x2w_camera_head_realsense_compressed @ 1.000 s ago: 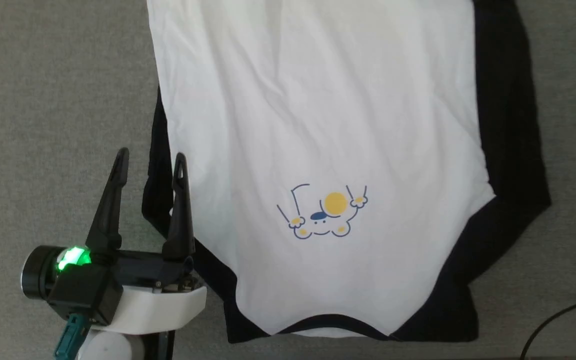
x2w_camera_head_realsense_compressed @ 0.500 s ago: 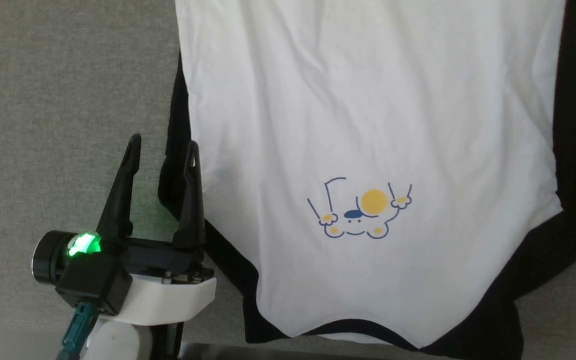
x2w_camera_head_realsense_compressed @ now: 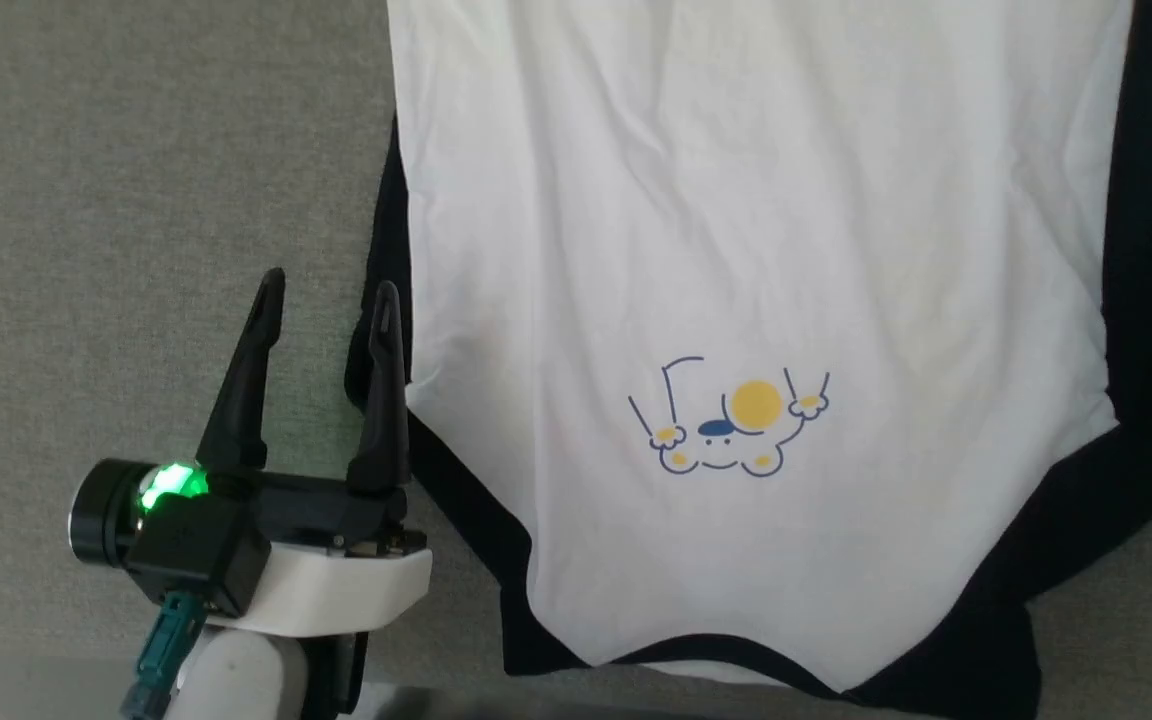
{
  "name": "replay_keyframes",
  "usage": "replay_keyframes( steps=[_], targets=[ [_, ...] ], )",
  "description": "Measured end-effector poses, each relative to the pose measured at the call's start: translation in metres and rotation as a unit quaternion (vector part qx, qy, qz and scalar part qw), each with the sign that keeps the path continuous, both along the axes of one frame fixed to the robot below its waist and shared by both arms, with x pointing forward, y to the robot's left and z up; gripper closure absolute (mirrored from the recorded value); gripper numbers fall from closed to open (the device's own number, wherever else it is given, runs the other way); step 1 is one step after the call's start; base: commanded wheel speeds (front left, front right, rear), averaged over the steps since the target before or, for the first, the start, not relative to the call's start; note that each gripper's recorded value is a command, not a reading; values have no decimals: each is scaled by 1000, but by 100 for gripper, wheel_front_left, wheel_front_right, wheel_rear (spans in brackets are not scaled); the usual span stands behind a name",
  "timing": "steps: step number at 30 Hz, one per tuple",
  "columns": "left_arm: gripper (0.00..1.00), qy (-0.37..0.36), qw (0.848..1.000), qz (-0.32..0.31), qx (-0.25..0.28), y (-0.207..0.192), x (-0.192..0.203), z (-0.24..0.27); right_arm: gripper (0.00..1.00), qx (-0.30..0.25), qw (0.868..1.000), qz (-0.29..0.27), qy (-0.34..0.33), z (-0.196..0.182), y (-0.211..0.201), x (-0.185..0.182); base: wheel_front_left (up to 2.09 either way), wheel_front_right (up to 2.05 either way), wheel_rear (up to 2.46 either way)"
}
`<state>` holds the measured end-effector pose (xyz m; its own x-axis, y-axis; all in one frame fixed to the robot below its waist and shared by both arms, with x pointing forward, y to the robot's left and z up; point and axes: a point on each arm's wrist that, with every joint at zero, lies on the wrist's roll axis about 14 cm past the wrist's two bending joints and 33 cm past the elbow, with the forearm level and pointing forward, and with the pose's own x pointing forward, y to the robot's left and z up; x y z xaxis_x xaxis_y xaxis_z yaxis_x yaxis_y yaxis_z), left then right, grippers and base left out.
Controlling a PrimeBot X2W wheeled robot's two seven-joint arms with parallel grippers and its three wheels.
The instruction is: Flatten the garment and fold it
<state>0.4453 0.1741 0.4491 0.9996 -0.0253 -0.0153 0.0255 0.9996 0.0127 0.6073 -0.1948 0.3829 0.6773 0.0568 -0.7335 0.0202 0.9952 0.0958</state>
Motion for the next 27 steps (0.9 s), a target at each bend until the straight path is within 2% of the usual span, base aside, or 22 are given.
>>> replay_keyframes(
  steps=[8,14,21,27],
  targets=[
    [0,-7,1000,8,0,3,-24,18,100,-4,998,-35,-54,43,-30,-22,0,0,0],
    [0,-19,1000,18,-1,5,-51,36,100,-1,992,-72,-106,97,-63,-50,0,0,0],
    [0,-40,999,29,0,8,-79,61,100,1,976,-118,-181,169,-103,-89,0,0,0],
    [0,-64,997,35,1,10,-100,82,100,-8,961,-129,-244,232,-120,-118,0,0,0]
  ],
)
